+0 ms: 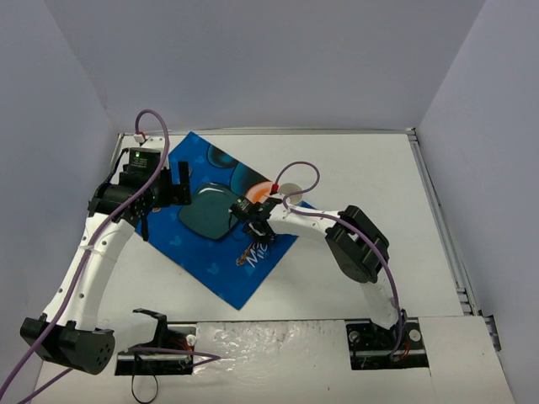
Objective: Set the dinner table for one person
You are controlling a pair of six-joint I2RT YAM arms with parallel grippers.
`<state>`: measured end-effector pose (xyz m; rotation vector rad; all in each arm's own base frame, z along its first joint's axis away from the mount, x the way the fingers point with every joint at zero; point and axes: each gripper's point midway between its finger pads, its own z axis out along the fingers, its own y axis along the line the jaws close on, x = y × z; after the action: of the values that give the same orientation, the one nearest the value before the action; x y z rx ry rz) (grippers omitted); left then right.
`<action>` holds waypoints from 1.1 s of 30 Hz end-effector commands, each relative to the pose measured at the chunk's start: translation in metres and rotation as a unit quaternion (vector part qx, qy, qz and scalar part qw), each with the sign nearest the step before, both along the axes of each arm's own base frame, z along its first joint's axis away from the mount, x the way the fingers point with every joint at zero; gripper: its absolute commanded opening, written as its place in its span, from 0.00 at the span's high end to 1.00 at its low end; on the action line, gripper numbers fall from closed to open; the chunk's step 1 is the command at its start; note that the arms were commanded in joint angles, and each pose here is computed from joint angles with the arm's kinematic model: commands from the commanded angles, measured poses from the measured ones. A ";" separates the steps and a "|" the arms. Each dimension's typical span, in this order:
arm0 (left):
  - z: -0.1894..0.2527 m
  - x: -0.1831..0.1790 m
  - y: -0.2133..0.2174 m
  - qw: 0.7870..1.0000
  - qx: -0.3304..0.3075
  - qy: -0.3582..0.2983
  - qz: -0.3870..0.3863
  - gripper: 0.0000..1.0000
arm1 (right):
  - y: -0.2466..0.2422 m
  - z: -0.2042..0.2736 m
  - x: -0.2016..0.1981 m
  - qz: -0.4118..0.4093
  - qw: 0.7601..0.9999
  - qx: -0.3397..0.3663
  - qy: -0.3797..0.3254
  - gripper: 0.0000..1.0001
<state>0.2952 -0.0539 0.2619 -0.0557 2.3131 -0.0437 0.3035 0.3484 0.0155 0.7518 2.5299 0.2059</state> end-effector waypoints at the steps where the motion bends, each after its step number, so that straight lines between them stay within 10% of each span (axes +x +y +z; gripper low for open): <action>1: 0.018 0.001 -0.003 1.000 -0.014 -0.027 0.001 0.03 | -0.004 0.034 0.005 0.012 0.999 -0.020 -0.045 0.60; 9: 0.041 -0.012 0.000 0.998 -0.031 -0.058 0.012 0.03 | -0.011 0.130 0.017 0.035 0.988 -0.002 -0.150 0.43; 17: 0.074 -0.042 0.024 0.989 -0.025 -0.136 0.048 0.03 | -0.104 0.233 0.018 0.073 0.954 -0.107 -0.269 0.00; 33: 0.064 -0.150 0.102 0.961 0.043 -0.223 0.157 0.03 | -0.338 0.328 -0.066 -0.048 0.876 -0.274 -0.395 0.00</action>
<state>0.1586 0.0306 0.3328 -0.3088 1.8559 0.0987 0.2580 0.0498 0.3425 0.4290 1.7084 -0.0485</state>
